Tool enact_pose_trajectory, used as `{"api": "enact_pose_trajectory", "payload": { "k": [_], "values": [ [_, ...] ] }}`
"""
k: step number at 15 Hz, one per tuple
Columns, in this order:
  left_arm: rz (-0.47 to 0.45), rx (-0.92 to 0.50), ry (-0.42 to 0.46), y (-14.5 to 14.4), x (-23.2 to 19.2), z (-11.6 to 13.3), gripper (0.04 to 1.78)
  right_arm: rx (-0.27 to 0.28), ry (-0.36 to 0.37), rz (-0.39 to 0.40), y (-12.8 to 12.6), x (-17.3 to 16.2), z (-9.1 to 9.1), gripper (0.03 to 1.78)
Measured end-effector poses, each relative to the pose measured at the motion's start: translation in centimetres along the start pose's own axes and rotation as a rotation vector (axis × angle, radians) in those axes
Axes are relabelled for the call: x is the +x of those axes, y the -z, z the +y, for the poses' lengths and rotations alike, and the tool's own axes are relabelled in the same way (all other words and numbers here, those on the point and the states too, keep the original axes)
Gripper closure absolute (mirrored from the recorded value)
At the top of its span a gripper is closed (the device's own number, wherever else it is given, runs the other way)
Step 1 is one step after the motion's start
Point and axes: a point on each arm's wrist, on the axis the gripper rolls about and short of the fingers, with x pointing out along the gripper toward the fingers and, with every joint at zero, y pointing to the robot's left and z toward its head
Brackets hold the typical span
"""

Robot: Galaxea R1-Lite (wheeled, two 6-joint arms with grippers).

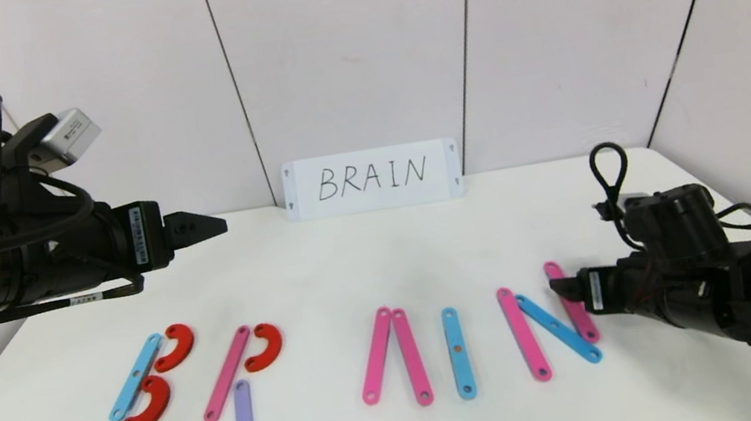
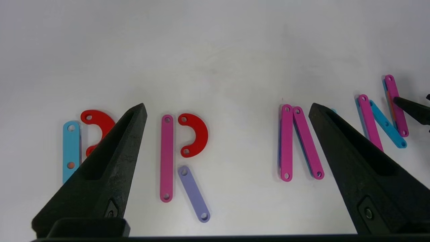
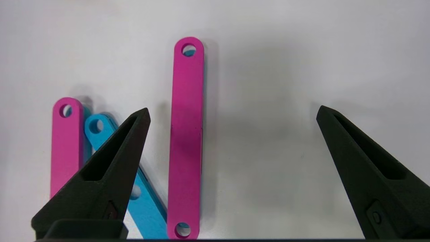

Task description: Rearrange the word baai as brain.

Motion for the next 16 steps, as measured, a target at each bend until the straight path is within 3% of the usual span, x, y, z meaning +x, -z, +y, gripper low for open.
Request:
{"api": "enact_pose_trajectory", "payload": {
  "k": [4, 8, 10, 12, 16],
  "values": [
    [-0.012, -0.003, 0.006, -0.2, -0.4, -0.1, 0.13, 0.008, -0.014, -0.161, -4.1, -3.2, 0.3, 0.08],
    [-0.058, -0.011, -0.002, -0.8, -2.9, -0.3, 0.13, -0.031, 0.124, -0.331, -9.0, -10.0, -1.0, 0.08],
    [-0.126, -0.007, -0.052, -1.3, -5.1, -0.2, 0.13, -0.059, 0.193, -0.404, -10.7, -14.6, -2.4, 0.08],
    [-0.186, 0.012, -0.106, -1.9, -7.9, -0.6, 0.13, -0.076, 0.261, -0.463, -11.4, -19.6, -4.2, 0.08],
    [-0.27, 0.02, -0.154, -2.9, -15.3, -1.1, 0.13, -0.081, 0.365, -0.552, -10.3, -29.2, -6.5, 0.08]
  ]
}}
